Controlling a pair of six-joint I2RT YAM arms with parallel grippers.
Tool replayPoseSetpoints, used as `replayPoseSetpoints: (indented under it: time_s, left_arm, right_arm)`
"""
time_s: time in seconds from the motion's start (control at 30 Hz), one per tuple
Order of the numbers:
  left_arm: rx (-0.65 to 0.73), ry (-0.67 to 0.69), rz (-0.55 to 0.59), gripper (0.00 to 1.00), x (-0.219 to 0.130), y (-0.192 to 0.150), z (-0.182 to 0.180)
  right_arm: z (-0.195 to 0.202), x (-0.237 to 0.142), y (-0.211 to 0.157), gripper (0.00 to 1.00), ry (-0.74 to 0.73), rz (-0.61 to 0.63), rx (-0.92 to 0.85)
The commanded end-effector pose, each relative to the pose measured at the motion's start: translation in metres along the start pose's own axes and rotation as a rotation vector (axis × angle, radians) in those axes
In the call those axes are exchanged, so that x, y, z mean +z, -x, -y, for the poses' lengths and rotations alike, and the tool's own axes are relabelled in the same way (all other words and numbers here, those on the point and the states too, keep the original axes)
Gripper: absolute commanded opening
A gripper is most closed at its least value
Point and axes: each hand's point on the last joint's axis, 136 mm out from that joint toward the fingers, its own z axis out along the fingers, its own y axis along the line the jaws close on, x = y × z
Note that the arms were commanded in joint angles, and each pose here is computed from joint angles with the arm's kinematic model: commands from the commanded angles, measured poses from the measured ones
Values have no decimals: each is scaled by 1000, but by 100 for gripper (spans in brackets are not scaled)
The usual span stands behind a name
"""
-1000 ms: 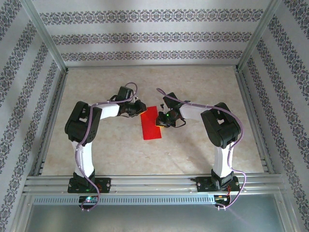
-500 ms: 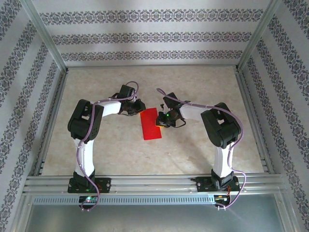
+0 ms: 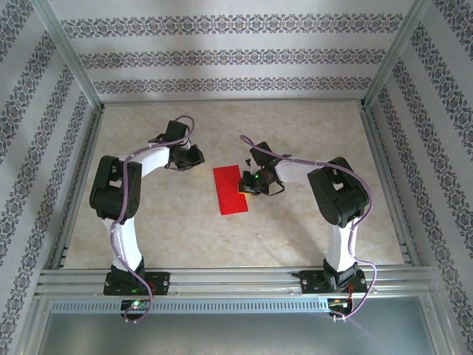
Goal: Fold a paper plane with a square sheet of paper (pick it up from the middle)
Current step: First fold the square sheet of paper in half at the center of the table.
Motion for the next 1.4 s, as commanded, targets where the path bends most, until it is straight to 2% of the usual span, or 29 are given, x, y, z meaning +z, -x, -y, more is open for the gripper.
replayPoseSetpoints:
  time_s: [0.0,0.23,0.43,0.83,0.97,1.13,1.23,1.37]
  left_arm:
    - [14,-63,-38,17,-17,-33,35]
    - [-41,-115,-133,16,7,-94,72]
    - [-74,-70,-203,13,13,-131,58]
    - [-75,-14,-231,12,24,-149,32]
    - [-25,-8,-260,12,31,-154,27]
    - [74,-15,-302,11,32,-156,31]
    - [126,-30,-310,11,30,-154,36]
    - [161,-39,-321,11,29,-154,38]
  right_arm:
    - [145,19,-88,15,-522,-232,161]
    - [143,21,-89,14,-515,-232,173]
    - [143,19,-89,14,-511,-229,174]
    - [126,14,-82,14,-451,-217,180]
    - [92,5,-62,16,-320,-172,149]
    - [25,-32,-14,21,-107,-18,30]
    - [-9,-47,7,20,16,53,-25]
    - [-23,-39,21,18,76,66,-31]
